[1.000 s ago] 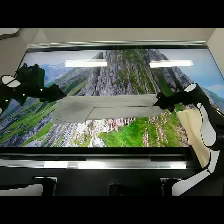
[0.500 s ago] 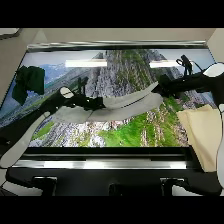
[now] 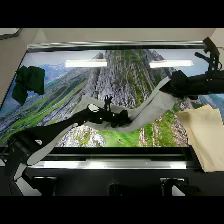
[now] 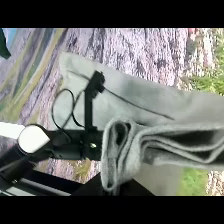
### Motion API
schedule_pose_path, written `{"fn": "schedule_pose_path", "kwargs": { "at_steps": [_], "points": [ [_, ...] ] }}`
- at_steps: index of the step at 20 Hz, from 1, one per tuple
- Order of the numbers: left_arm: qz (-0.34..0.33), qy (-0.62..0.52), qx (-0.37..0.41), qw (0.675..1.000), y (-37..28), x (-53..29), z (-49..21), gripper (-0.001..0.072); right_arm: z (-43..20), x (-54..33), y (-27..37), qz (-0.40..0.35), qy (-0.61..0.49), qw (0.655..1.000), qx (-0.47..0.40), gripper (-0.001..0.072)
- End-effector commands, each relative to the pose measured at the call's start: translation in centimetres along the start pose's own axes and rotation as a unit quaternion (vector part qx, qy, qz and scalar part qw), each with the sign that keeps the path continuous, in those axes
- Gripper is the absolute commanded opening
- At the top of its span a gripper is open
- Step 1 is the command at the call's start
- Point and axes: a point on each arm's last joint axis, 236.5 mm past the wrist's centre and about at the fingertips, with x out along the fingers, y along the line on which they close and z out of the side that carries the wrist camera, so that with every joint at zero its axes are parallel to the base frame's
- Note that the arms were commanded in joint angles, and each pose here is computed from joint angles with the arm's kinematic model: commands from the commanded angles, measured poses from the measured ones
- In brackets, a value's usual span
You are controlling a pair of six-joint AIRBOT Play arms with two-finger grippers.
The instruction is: Fold the shirts.
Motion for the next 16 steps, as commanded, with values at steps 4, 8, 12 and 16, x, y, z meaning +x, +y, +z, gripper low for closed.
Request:
{"fn": "schedule_pose_path", "kwargs": {
  "at_steps": [4, 8, 12, 16],
  "points": [
    [-0.027, -0.152, 0.037, 0.987, -3.1, -10.3, 10.4, 0.0026, 2.8, 2.3, 2.5, 0.077, -0.025, 0.996, 0.042, 0.0049],
    [0.033, -0.332, 0.149, 0.931, -5.9, -30.9, 17.3, 0.0026, 2.8, 10.0, 7.9, 0.132, -0.017, 0.991, 0.023, 0.0050],
    [0.082, -0.476, 0.200, 0.852, -8.9, -48.9, 15.7, 0.0027, -0.3, 20.3, 14.4, 0.208, 0.015, 0.976, 0.064, 0.0050],
    [0.096, -0.526, 0.227, 0.814, -11.7, -56.5, 10.2, 0.0028, -6.4, 30.5, 15.4, 0.208, 0.073, 0.967, 0.128, 0.0051]
  ]
}}
